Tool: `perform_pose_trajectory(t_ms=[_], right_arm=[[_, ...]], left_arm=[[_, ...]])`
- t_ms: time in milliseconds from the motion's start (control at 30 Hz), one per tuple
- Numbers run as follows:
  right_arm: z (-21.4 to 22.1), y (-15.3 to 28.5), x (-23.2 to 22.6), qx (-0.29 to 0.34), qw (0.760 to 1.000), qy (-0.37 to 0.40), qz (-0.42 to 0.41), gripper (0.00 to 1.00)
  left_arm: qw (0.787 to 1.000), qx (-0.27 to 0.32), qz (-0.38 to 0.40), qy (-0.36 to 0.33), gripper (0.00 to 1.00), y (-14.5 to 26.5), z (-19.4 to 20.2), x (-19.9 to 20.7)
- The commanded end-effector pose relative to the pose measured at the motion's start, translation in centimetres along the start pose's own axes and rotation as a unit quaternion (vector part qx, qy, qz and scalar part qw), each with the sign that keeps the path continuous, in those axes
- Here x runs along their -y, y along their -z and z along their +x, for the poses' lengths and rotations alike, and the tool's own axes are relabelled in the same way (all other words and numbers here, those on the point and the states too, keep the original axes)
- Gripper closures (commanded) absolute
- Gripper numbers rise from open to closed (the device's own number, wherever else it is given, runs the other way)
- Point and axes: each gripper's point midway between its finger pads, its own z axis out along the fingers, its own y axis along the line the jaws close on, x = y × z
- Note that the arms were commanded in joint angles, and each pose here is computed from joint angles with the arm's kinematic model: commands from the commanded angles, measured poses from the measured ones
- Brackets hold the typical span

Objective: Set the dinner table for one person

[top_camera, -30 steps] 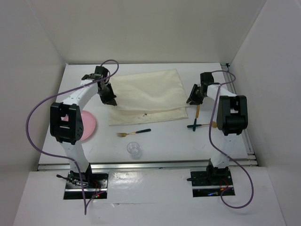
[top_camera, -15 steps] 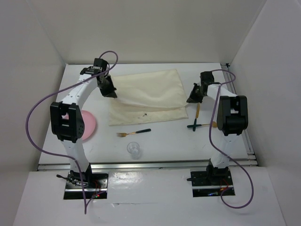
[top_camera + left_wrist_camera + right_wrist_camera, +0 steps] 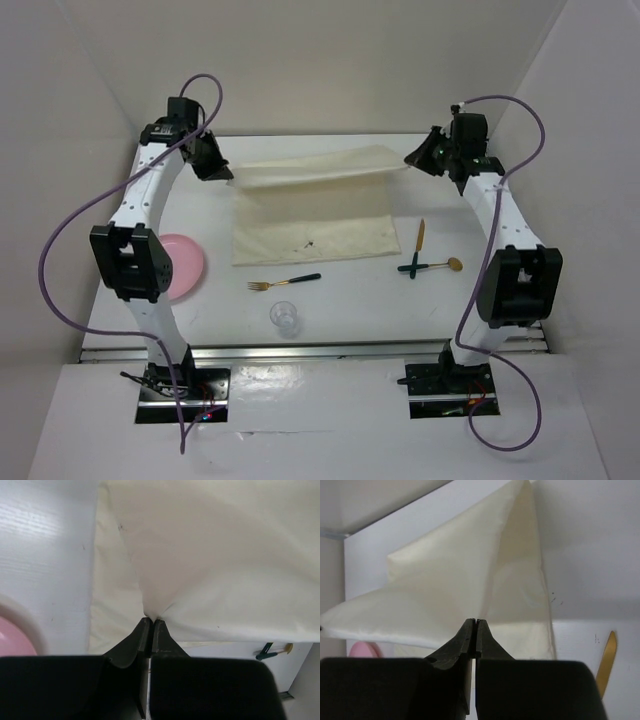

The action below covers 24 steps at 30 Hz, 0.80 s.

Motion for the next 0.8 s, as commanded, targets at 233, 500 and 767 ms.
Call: perform_pose_trajectory(t_ms=[233,500,767], right_arm=[[9.2,2.0,3.1,-0.075,0.997,0.012,0.033,1.00],[17.3,2.6,6.4,-0.158,0.984,0.005,0.084,1.00],[20.3,2.6,8.6,-0.187,0.975,0.020,0.119,1.00]], left_arm=[[0.998,-0.063,-0.007,0.021,1.00,0.6,7.6,-3.4],[0.993,-0.110,-0.021,0.037,1.00,-1.8,12.2,-5.9],[0.989,-0.134,-0.046,0.043,1.00,-2.9,15.2,-8.2]])
